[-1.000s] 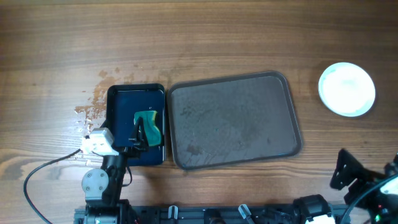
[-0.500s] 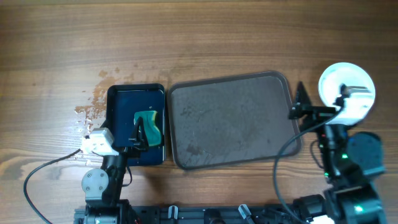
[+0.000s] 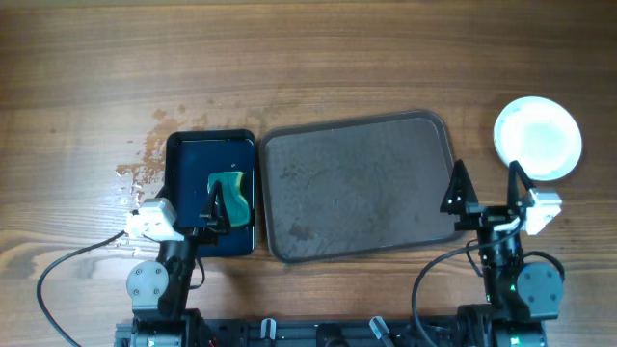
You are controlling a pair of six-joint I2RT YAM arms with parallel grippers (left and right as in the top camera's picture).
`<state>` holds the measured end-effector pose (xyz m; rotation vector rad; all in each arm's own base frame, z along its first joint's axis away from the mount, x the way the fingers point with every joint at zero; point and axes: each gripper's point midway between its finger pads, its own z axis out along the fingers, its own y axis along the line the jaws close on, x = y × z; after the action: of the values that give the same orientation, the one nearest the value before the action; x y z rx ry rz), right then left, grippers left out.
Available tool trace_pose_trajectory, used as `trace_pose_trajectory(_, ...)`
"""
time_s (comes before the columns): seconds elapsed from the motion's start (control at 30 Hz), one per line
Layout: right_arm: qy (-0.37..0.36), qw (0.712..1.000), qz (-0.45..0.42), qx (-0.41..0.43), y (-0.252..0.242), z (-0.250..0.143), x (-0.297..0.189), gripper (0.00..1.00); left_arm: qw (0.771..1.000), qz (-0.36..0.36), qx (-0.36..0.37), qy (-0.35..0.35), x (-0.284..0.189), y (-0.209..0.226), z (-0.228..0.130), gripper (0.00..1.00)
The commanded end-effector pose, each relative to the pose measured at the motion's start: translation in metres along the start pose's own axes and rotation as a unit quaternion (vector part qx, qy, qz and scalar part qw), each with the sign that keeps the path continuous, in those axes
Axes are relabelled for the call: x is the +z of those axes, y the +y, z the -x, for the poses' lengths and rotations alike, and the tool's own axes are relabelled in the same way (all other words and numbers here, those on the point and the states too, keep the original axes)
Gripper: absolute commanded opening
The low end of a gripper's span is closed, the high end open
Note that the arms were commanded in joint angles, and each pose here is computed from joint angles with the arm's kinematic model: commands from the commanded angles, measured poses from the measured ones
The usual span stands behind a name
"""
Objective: Clean dirty plates on tray and stack at the side
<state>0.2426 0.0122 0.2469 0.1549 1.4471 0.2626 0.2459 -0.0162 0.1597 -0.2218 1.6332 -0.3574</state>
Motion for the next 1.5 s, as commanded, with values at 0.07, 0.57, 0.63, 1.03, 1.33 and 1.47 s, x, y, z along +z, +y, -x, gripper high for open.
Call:
trace_pose_trajectory(0.07,-0.006,1.0,0.026,0.007,0.003,-0.013,-0.006,1.0,1.0,-0.004,-0.003,0.002,0.0,-0.001,-0.001,1.0)
trace_pose_trajectory(0.57,0.041,0.995,0.063,-0.061,0.007,-0.06,-0.005,1.0,1.0,-0.004,-0.003,0.002,0.0,-0.001,-0.001,1.0)
trace_pose_trajectory(0.63,0.066,0.988,0.093,-0.104,0.015,-0.074,-0.008,1.0,1.0,-0.004,-0.003,0.002,0.0,-0.001,-0.001,1.0)
trace_pose_trajectory(1.03,0.064,0.99,0.052,-0.113,0.0,-0.072,-0.006,1.0,1.0,-0.004,-0.003,0.002,0.0,-0.001,-0.001,1.0)
trace_pose_trajectory(1.33,0.06,0.983,0.056,-0.167,0.001,-0.072,-0.006,1.0,1.0,-0.004,-0.003,0.002,0.0,-0.001,-0.001,1.0)
trace_pose_trajectory(1.47,0.06,0.982,0.056,-0.167,0.001,-0.072,-0.006,1.0,1.0,-0.004,-0.003,0.002,0.0,-0.001,-0.001,1.0)
